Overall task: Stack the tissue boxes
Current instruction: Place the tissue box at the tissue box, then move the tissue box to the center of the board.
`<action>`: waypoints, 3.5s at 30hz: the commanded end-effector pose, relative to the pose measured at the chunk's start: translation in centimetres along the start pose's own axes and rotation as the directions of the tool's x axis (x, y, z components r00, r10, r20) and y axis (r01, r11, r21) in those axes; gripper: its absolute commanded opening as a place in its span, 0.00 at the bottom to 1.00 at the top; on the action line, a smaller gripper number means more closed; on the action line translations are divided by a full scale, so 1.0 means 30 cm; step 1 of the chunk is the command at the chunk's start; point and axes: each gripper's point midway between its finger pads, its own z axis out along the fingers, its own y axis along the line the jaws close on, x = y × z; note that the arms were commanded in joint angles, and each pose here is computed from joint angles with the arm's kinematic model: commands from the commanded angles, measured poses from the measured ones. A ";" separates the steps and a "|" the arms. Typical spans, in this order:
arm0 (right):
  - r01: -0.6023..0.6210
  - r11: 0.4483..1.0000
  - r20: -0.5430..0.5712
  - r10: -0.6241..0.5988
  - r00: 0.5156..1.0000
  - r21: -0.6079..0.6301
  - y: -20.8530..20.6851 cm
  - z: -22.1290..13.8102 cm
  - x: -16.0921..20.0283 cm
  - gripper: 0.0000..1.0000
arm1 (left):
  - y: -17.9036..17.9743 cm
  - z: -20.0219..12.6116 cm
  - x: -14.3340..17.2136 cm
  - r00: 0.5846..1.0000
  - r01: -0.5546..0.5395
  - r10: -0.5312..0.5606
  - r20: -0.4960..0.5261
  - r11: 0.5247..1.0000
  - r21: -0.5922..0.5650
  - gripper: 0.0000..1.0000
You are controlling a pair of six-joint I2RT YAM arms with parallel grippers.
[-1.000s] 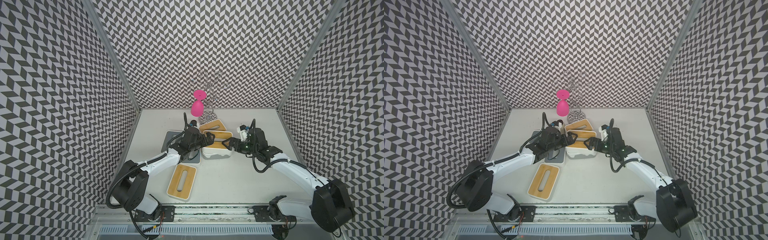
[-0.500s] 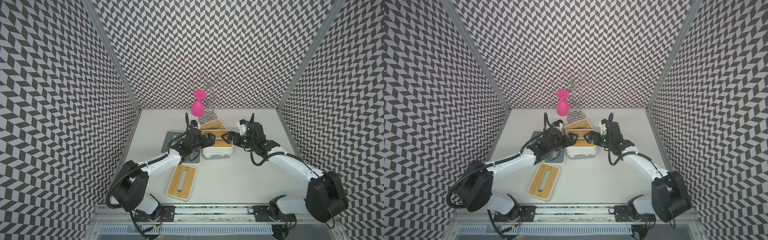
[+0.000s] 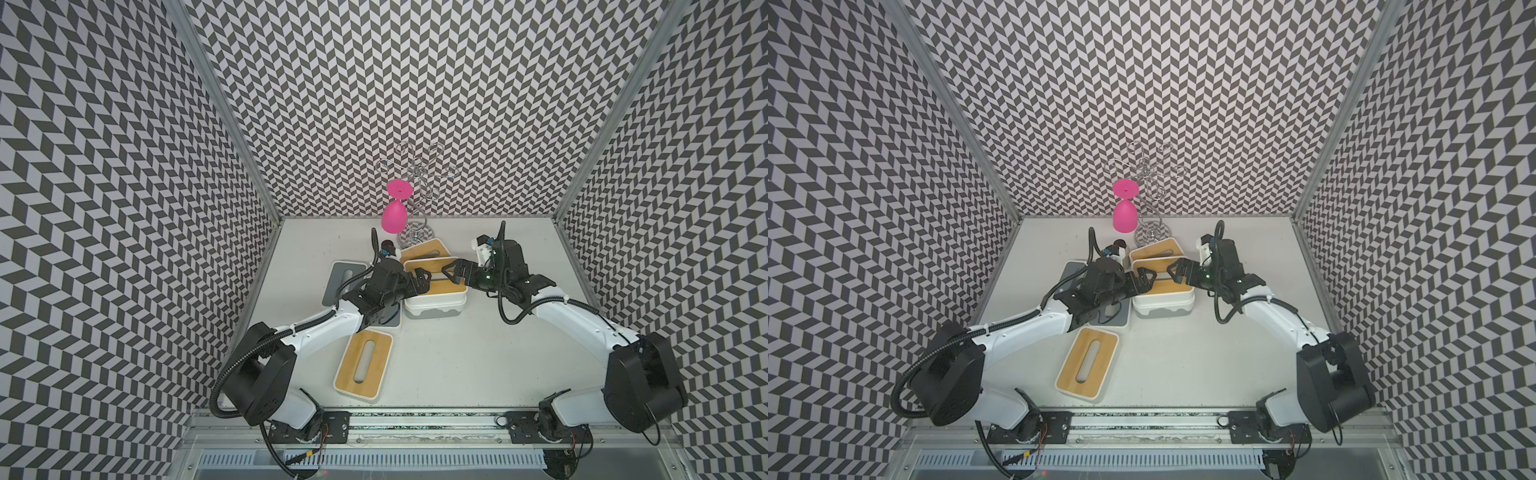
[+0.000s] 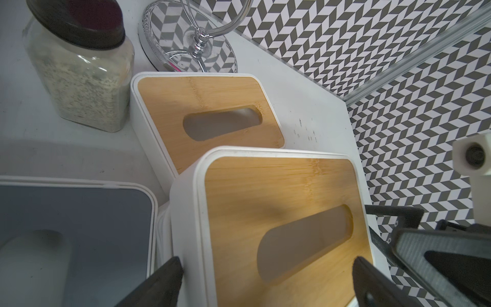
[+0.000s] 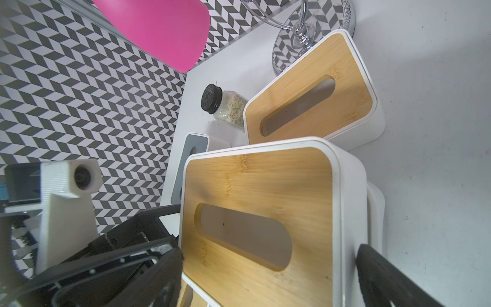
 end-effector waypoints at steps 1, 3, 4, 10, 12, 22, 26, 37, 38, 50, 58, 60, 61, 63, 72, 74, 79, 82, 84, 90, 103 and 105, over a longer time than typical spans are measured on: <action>0.041 0.995 0.028 -0.039 0.999 -0.091 0.090 -0.037 -0.035 0.99 | -0.094 -0.028 -0.035 1.000 -0.015 0.013 0.022 0.995 0.097 1.00; 0.034 0.996 0.052 -0.029 0.998 -0.082 0.082 -0.058 -0.046 0.99 | -0.089 -0.051 -0.055 0.999 -0.012 0.008 0.042 0.995 0.099 1.00; 0.033 0.996 0.061 -0.028 0.998 -0.085 0.082 -0.069 -0.051 0.99 | -0.084 -0.060 -0.062 0.999 -0.007 0.002 0.049 0.995 0.102 0.99; 0.017 0.998 0.093 -0.011 0.996 -0.065 0.047 -0.111 -0.062 0.99 | -0.025 -0.102 -0.084 0.998 0.025 -0.031 0.058 0.996 0.090 0.99; -0.001 0.998 0.101 0.006 0.995 -0.057 0.018 -0.117 -0.063 0.99 | 0.004 -0.107 -0.079 0.998 0.045 -0.049 0.047 0.995 0.087 0.96; -0.065 0.989 0.044 0.071 0.996 -0.134 -0.053 -0.108 -0.017 0.99 | 0.071 -0.097 -0.059 0.997 0.075 -0.078 0.011 0.987 0.143 0.99; -0.082 0.987 0.019 0.085 0.996 -0.137 -0.070 -0.088 0.007 0.99 | 0.060 -0.064 -0.037 0.998 0.061 -0.057 -0.028 0.984 0.170 0.99; -0.091 0.987 -0.002 0.091 0.996 -0.131 -0.087 -0.083 0.042 0.99 | 0.056 0.014 0.013 0.996 0.056 -0.041 -0.083 0.982 0.182 0.99; -0.093 0.987 -0.005 0.093 0.996 -0.131 -0.088 -0.083 0.046 0.99 | 0.051 0.020 0.017 0.995 0.052 -0.036 -0.088 0.982 0.184 0.99; -0.103 0.991 0.041 0.107 0.993 -0.088 -0.115 -0.128 0.029 0.99 | -0.043 0.083 0.046 0.992 0.001 0.032 -0.125 0.967 0.255 0.99; -0.120 0.991 0.084 0.125 0.989 -0.058 -0.136 -0.170 -0.005 0.99 | -0.101 0.071 0.035 0.992 -0.010 0.046 -0.116 0.956 0.293 0.99; -0.111 0.993 0.094 0.114 0.989 -0.041 -0.139 -0.179 -0.020 0.99 | -0.098 0.050 0.011 0.995 -0.021 0.048 -0.093 0.961 0.277 1.00; -0.104 0.994 0.104 0.107 0.989 -0.033 -0.138 -0.186 -0.030 0.99 | -0.094 0.036 -0.005 0.996 -0.028 0.051 -0.080 0.963 0.269 0.99; -0.096 0.995 0.117 0.099 0.988 -0.028 -0.133 -0.195 -0.041 0.99 | -0.087 0.003 -0.045 0.998 -0.043 0.055 -0.040 0.966 0.255 1.00; -0.045 0.999 0.130 0.049 0.990 -0.030 -0.092 -0.233 -0.069 0.99 | 0.043 -0.015 -0.201 0.986 -0.160 0.161 0.038 0.987 -0.023 1.00; -0.038 0.999 0.128 0.042 0.991 -0.037 -0.082 -0.237 -0.073 0.99 | 0.069 0.014 -0.226 0.980 -0.193 0.196 0.030 0.977 -0.094 1.00; -0.027 0.999 0.137 0.033 0.990 -0.045 -0.062 -0.256 -0.084 0.99 | 0.094 0.079 -0.277 0.961 -0.270 0.277 0.014 0.946 -0.181 0.99; -0.023 0.998 0.140 0.030 0.990 -0.051 -0.057 -0.259 -0.085 0.99 | 0.085 0.108 -0.302 0.955 -0.291 0.298 0.011 0.939 -0.181 0.99; -0.029 0.999 0.137 0.035 0.990 -0.047 -0.063 -0.255 -0.081 0.99 | 0.097 0.126 -0.305 0.953 -0.296 0.302 0.003 0.936 -0.192 0.97; -0.032 0.998 0.142 0.039 0.989 -0.050 -0.064 -0.256 -0.079 0.99 | 0.072 0.156 -0.280 0.964 -0.266 0.266 -0.013 0.959 -0.096 0.96; -0.044 0.999 0.138 0.048 0.989 -0.029 -0.093 -0.239 -0.067 0.99 | -0.057 0.230 -0.192 0.952 -0.291 0.297 -0.070 0.953 0.086 0.90; -0.047 0.999 0.137 0.049 0.989 -0.025 -0.101 -0.235 -0.065 0.99 | -0.082 0.240 -0.171 0.951 -0.290 0.299 -0.079 0.951 0.107 0.89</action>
